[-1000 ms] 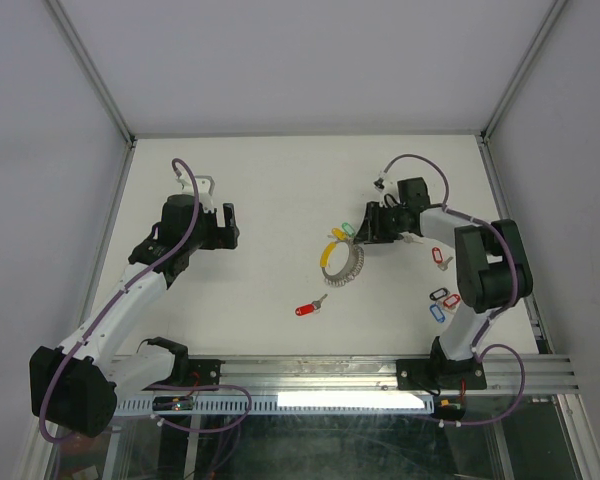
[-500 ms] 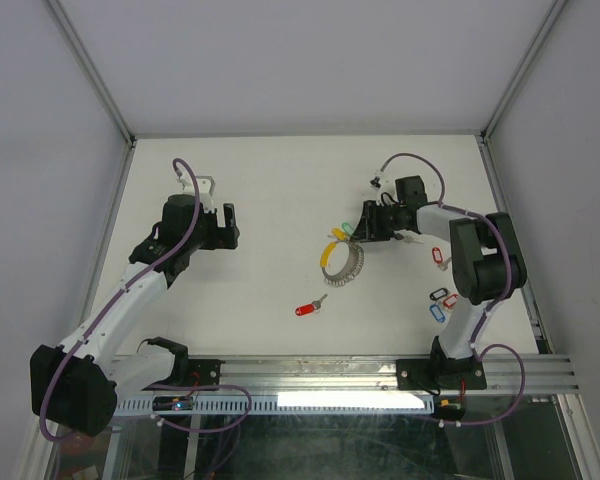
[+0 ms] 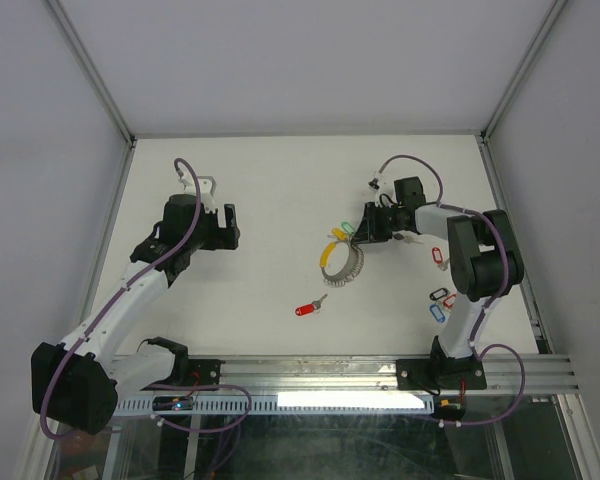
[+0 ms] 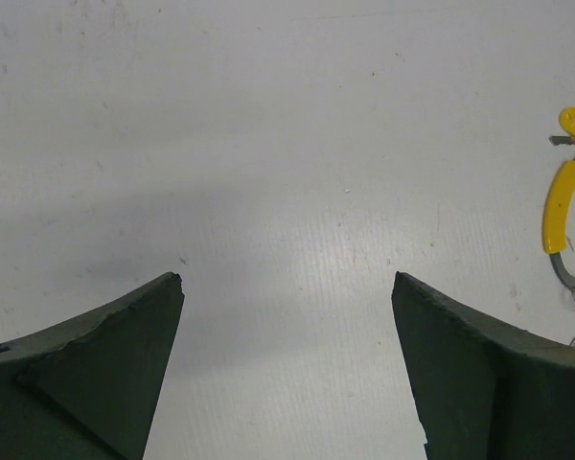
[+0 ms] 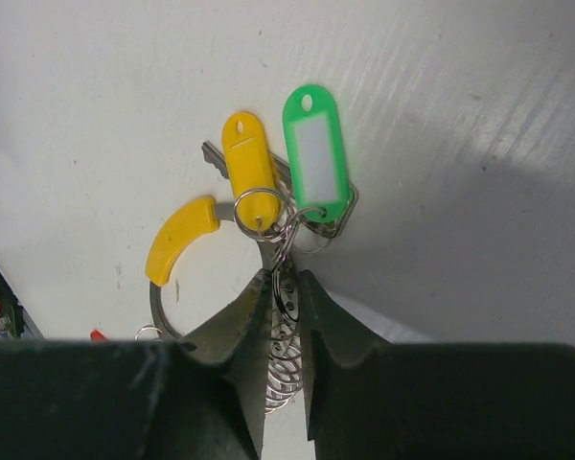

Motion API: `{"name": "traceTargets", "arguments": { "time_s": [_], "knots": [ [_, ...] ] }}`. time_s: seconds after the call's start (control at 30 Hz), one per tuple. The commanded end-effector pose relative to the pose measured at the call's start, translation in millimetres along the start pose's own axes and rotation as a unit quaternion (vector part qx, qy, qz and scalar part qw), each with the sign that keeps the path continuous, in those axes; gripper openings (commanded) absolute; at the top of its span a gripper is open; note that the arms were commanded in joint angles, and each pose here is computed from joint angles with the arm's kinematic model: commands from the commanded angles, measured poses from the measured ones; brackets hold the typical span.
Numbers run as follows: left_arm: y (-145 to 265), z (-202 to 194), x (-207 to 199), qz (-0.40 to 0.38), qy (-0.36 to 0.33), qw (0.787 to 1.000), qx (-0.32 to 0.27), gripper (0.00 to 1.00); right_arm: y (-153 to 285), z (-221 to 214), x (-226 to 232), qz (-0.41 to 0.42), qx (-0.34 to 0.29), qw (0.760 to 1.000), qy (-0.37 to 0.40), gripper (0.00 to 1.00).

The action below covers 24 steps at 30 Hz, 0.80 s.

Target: Put the keys on the keyring

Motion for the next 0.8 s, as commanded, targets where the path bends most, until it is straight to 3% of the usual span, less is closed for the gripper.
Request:
{"name": "traceTargets", "arguments": {
  "time_s": [0.0, 0.23, 0.77],
  "knots": [
    [6, 16, -10, -0.031, -0.007, 0.999, -0.03, 0.89, 4, 9, 4, 0.005, -0.018, 1.0, 0.018, 0.17],
    [8, 17, -11, -0.031, -0.007, 0.999, -0.036, 0.89, 18, 17, 13, -0.003, -0.039, 0.999, 0.035, 0.0],
    [13, 19, -13, -0.049, -0.008, 0.998, -0.043, 0.89, 70, 44, 64, -0.03, -0.06, 0.992, 0.107, 0.0]
  ]
}}
Point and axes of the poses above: each gripper's point midway between its finger pads, its own y axis back along the fingers, its own x axis along the line the jaws close on, z = x × y, the point moved 10 cm from there along y, back along the fingers, and after that the axes turned 12 degrees about y, right-handed, at the moved point
